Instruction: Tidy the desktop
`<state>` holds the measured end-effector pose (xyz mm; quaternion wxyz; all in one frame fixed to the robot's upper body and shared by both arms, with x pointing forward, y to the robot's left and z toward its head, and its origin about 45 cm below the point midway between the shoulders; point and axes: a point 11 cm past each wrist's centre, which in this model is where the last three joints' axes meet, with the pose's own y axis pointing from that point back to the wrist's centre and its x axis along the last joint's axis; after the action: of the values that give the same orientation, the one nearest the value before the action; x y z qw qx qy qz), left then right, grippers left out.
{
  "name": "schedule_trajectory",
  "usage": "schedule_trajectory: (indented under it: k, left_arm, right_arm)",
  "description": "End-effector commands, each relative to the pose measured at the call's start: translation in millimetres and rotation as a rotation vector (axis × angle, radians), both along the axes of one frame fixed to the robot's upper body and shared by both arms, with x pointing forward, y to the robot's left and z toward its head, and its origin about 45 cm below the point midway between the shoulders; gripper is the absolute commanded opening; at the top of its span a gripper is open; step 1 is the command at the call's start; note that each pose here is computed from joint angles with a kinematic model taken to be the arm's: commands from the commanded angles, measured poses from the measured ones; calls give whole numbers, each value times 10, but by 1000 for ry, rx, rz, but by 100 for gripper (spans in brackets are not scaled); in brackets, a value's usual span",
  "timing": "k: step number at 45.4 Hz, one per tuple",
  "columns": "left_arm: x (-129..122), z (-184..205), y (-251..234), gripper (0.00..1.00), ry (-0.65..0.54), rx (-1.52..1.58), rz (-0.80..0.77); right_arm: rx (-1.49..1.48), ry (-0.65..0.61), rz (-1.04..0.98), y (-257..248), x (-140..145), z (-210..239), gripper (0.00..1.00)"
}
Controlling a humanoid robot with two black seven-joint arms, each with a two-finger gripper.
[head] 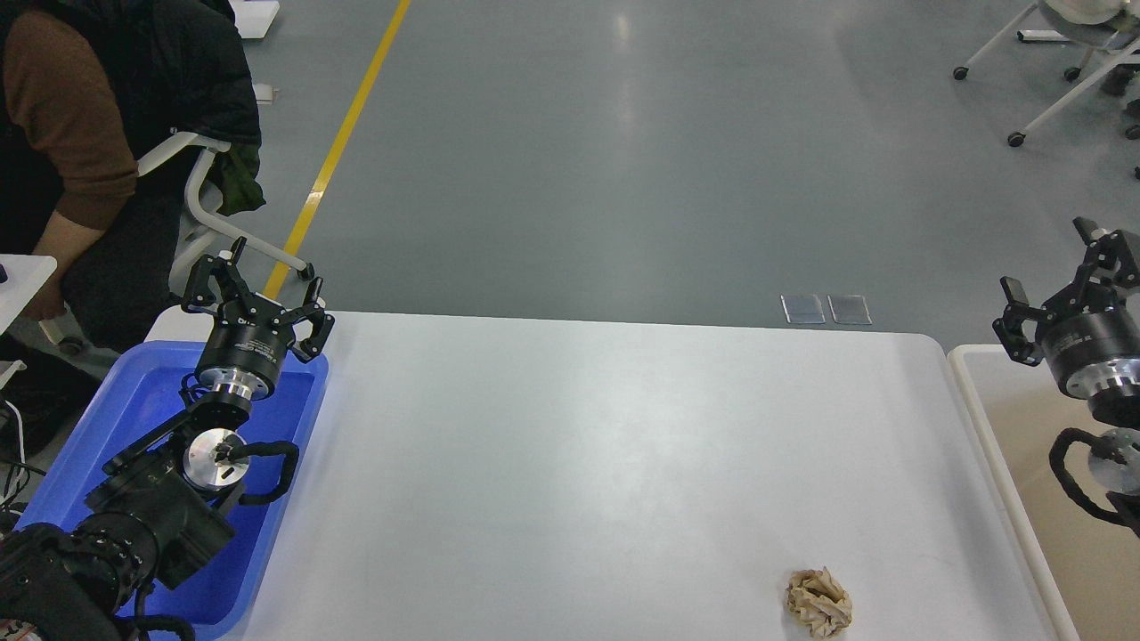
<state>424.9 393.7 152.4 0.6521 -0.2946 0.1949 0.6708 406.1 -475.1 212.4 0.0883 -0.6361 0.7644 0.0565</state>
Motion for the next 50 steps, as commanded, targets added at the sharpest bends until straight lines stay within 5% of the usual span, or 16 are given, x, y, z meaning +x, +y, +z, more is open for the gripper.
schedule_trajectory:
  k: [1,18,50]
  left_arm:
    - [0,1,0,100,0,0,0]
    - [0,1,0,100,0,0,0]
    - [0,-1,-1,100,0,1,-1]
  right_arm:
    - [-100,48,93,136,51,11,100]
    - [-678,255,427,175,-48,140,100]
    - [-1450,259,1016,601,-595,146,100]
